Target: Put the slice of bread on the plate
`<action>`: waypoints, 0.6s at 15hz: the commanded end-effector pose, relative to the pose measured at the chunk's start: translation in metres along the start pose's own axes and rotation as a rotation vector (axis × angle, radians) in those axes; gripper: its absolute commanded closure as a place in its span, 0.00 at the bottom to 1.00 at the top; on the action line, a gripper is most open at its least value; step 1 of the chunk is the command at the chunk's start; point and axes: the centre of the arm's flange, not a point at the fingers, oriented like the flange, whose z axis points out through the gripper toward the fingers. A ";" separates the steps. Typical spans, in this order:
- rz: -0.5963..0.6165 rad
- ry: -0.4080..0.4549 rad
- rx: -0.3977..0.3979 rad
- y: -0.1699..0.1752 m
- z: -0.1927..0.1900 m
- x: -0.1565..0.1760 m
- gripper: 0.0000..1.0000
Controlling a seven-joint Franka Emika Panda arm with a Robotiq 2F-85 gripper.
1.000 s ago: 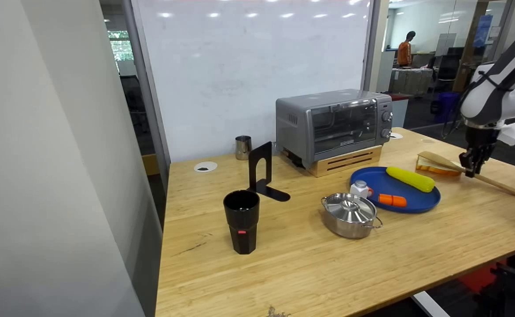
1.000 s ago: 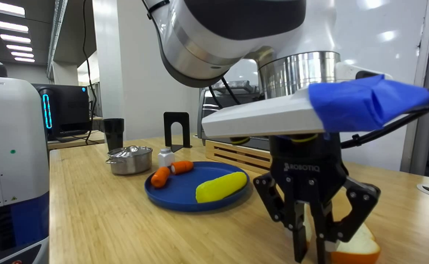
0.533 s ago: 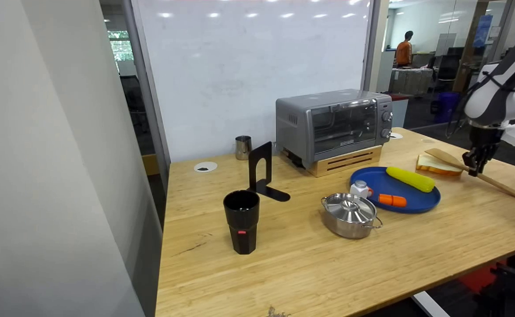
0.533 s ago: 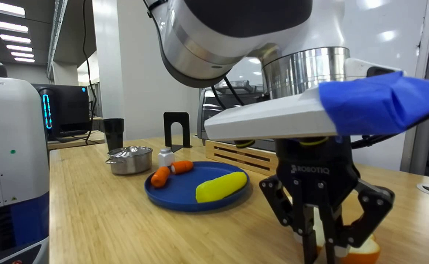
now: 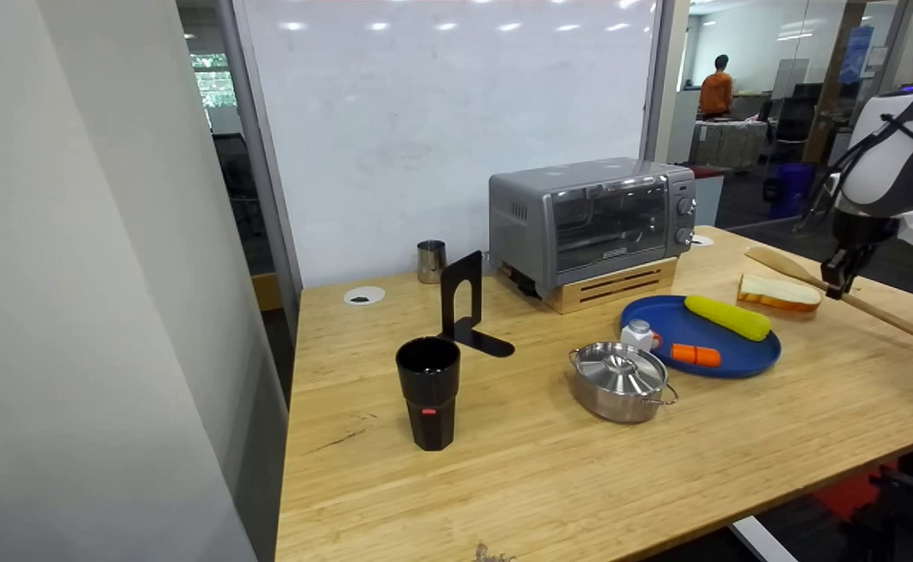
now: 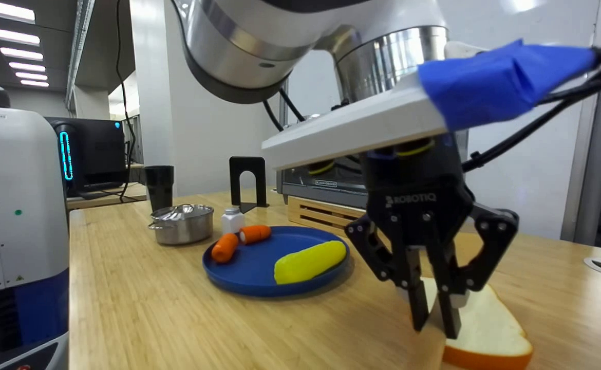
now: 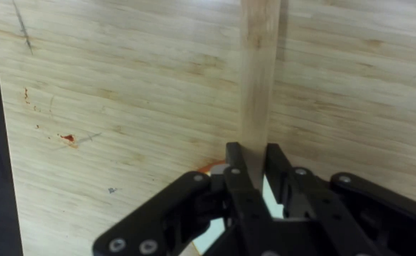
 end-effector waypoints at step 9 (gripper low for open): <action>-0.147 0.053 0.044 -0.050 -0.045 -0.022 0.95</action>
